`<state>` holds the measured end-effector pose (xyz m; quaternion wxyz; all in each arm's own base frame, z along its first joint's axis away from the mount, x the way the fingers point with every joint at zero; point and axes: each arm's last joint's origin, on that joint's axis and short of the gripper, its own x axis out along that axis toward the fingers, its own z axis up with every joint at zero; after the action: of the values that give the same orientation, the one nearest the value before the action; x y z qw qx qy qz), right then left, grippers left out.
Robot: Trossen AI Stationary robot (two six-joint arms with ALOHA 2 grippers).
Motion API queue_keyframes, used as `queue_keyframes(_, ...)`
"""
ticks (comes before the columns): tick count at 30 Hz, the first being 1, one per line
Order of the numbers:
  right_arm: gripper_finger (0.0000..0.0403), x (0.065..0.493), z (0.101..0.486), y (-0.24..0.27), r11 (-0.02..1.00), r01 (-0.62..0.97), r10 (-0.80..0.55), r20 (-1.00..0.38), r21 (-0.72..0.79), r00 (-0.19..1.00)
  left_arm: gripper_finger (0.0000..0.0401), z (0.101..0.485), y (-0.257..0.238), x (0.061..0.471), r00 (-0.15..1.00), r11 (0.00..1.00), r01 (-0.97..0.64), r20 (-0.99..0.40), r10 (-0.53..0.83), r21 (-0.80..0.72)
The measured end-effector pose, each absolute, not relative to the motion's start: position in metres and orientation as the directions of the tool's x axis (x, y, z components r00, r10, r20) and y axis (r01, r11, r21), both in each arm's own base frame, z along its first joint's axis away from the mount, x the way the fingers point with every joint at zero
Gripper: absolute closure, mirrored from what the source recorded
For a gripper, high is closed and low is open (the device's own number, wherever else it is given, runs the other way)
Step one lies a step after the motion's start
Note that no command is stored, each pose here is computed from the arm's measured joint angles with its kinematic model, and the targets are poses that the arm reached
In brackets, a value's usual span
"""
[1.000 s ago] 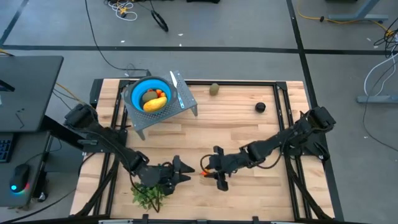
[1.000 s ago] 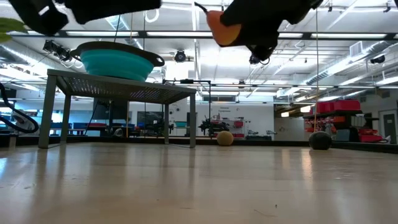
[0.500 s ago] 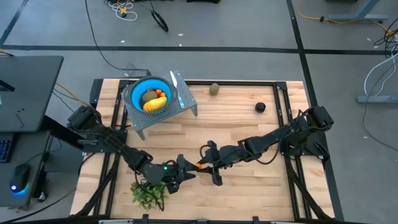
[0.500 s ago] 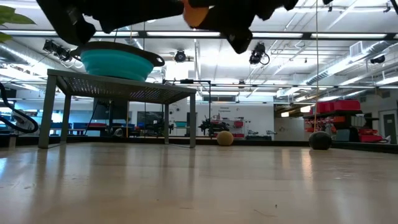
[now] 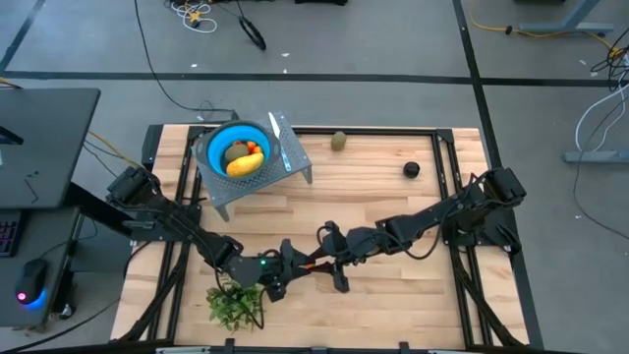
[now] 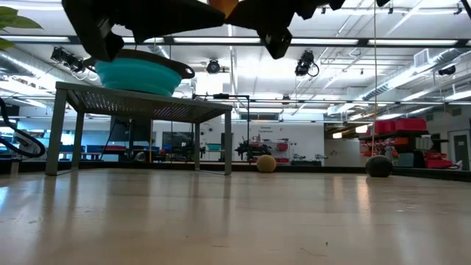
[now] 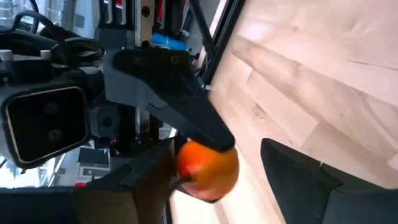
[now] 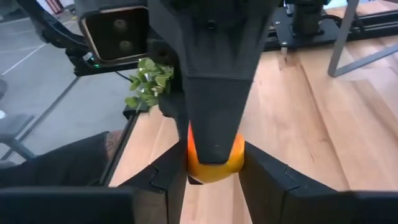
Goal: Pick & Place Fruit
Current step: Put the orange pear into the blue strainer bowl on the shelf
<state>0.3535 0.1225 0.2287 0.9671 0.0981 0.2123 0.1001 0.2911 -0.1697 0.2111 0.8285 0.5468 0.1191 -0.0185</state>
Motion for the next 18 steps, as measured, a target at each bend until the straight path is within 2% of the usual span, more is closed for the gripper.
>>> queue_keyframes(9,0.0265,0.3539,0.2284,0.1207,0.963,-0.141,0.224,-0.393,0.229,0.892,0.0196,0.2116,-0.1696,0.2912,0.972,0.405,0.154,-0.213,0.104,0.901)
queue_keyframes(18,0.0265,0.3542,0.2281,0.1194,0.969,-0.127,0.204,-0.395,0.213,0.896,0.0223,0.2127,-0.1700,0.2915,0.975,0.439,0.145,-0.205,0.091,0.887)
